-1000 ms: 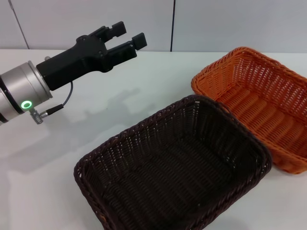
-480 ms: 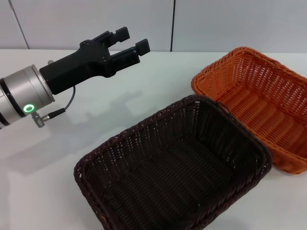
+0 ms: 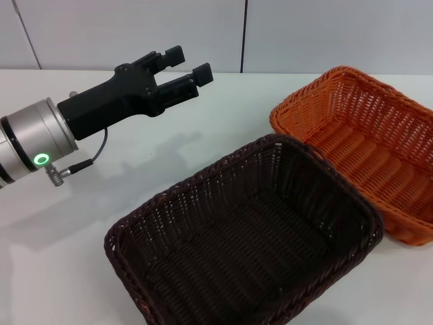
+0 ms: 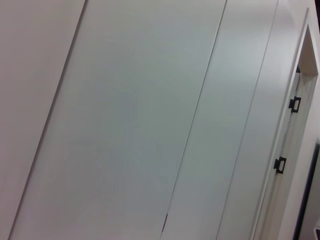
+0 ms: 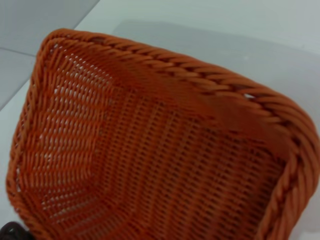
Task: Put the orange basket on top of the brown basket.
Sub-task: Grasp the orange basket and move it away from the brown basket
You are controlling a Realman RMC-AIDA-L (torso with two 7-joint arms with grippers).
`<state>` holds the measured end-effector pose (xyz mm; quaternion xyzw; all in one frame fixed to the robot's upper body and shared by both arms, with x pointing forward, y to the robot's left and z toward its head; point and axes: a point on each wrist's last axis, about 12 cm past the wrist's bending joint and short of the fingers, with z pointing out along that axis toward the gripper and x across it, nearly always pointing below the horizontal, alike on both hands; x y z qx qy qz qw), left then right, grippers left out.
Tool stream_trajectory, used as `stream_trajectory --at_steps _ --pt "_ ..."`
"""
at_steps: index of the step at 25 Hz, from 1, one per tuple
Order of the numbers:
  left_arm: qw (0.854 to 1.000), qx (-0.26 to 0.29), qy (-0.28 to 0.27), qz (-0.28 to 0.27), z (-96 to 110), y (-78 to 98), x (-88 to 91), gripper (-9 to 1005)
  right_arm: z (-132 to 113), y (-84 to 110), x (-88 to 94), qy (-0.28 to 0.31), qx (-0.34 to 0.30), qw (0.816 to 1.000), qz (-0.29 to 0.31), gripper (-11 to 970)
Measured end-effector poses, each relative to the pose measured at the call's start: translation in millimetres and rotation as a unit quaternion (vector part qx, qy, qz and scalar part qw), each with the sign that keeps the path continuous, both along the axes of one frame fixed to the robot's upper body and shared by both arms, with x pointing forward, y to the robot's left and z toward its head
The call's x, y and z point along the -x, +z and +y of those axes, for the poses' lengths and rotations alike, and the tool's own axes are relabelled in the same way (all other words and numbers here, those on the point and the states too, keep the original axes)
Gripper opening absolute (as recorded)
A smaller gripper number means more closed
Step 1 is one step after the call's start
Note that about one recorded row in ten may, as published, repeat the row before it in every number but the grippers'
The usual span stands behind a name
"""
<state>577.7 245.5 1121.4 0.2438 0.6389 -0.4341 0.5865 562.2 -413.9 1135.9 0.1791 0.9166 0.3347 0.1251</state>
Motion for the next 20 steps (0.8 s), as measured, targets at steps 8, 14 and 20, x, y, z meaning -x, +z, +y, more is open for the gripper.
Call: stream_trajectory --at_steps 8,14,20 --pt "1.0 -0.002 0.002 0.003 1.3 -1.4 0.6 840 -6.0 -10.8 7.9 -0.025 -0.003 1.0 -0.019 470" --pt "1.0 -0.001 0.002 0.003 1.2 -1.3 0.6 840 -14.2 -12.3 15.5 -0.056 -0.037 0.996 -0.066 395" --pt "1.0 -0.002 0.002 0.003 1.2 -1.4 0.5 840 -21.3 -8.3 18.4 -0.087 -0.052 0.989 -0.104 354"
